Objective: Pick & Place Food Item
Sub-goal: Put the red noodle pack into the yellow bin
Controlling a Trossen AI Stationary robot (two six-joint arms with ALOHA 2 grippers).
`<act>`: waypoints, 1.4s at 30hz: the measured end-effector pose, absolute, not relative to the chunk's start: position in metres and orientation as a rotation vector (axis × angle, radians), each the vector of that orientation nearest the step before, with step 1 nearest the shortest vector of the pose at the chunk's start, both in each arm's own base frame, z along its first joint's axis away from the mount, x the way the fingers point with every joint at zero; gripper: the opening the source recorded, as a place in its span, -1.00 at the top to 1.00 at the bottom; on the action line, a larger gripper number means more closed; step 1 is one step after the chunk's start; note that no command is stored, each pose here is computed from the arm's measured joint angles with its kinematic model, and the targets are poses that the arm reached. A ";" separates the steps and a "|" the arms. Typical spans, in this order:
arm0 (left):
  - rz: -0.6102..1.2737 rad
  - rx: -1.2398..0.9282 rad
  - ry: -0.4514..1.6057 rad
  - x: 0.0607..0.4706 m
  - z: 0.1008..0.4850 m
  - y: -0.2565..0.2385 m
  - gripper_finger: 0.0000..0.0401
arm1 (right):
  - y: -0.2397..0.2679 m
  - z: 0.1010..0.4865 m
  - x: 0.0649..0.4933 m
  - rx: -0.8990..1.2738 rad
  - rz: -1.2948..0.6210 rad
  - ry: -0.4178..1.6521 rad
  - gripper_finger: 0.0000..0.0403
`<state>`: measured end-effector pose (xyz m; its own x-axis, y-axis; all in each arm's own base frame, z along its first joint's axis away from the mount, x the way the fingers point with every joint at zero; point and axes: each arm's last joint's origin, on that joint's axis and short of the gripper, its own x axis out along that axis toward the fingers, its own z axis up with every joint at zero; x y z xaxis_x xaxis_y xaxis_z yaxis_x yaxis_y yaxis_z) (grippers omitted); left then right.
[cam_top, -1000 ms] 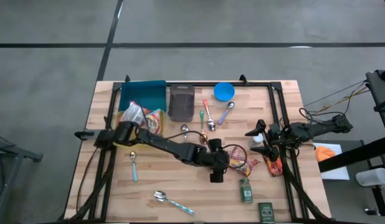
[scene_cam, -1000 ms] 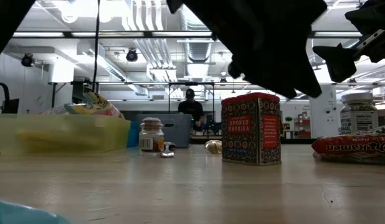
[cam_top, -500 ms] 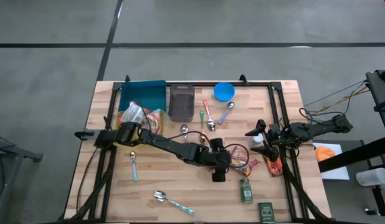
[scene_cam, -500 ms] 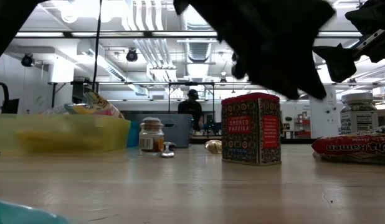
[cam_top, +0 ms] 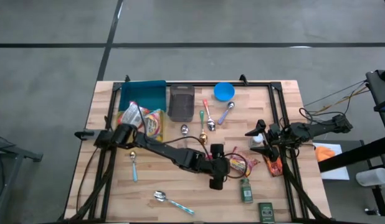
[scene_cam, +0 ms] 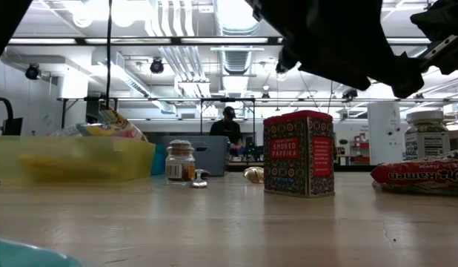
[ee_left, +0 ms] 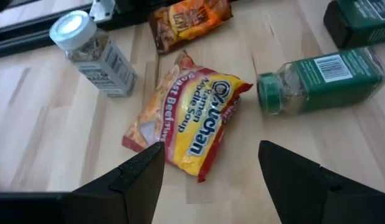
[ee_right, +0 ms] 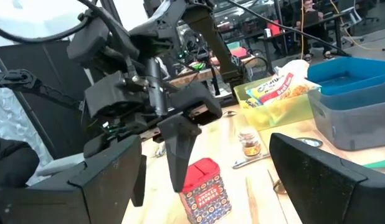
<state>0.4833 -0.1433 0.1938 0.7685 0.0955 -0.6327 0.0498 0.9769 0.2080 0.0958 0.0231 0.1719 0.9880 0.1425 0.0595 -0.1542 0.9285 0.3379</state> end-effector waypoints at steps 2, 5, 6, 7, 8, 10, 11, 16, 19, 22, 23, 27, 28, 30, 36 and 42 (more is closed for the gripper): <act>0.067 0.173 0.659 0.484 0.189 -0.145 -0.21 | 0.023 0.172 0.096 0.349 0.152 -0.034 -0.74; 0.178 0.075 0.594 0.486 0.184 -0.144 -0.12 | 0.023 0.172 0.096 0.349 0.153 -0.033 -0.74; 0.197 0.061 0.590 0.487 0.180 -0.143 -0.09 | 0.023 0.172 0.096 0.349 0.152 -0.033 -0.74; 0.195 0.053 0.579 0.490 0.177 -0.143 -0.06 | 0.023 0.172 0.096 0.349 0.152 -0.034 -0.74; 0.185 0.066 0.586 0.491 0.175 -0.141 -0.04 | 0.023 0.172 0.096 0.349 0.152 -0.033 -0.74; 0.143 0.113 0.614 0.492 0.167 -0.140 -0.03 | 0.023 0.172 0.096 0.349 0.152 -0.033 -0.74; 0.124 0.134 0.627 0.492 0.165 -0.140 -0.03 | 0.023 0.172 0.096 0.349 0.153 -0.036 -0.74; 0.052 0.169 0.656 0.496 0.159 -0.129 -0.02 | 0.023 0.172 0.096 0.349 0.152 -0.034 -0.74; 0.020 0.131 0.639 0.502 0.160 -0.115 -0.02 | 0.023 0.172 0.096 0.349 0.153 -0.034 -0.74; -0.036 0.081 0.593 0.508 0.164 -0.102 -0.02 | 0.023 0.172 0.096 0.349 0.152 -0.034 -0.74; -0.054 0.068 0.580 0.510 0.166 -0.099 -0.02 | 0.023 0.172 0.096 0.349 0.152 -0.034 -0.74; -0.072 0.032 0.561 0.516 0.151 -0.094 -0.02 | 0.023 0.172 0.096 0.349 0.153 -0.033 -0.74; -0.071 0.034 0.574 0.517 0.144 -0.094 -0.02 | 0.023 0.172 0.096 0.349 0.151 -0.033 -0.74; -0.064 0.040 0.592 0.518 0.135 -0.095 -0.02 | 0.023 0.172 0.096 0.349 0.152 -0.033 -0.74; -0.047 0.045 0.621 0.518 0.126 -0.091 -0.02 | 0.023 0.172 0.096 0.349 0.152 -0.033 -0.74; -0.052 0.071 0.684 0.514 0.121 -0.091 -0.02 | 0.023 0.171 0.096 0.348 0.152 -0.029 -0.74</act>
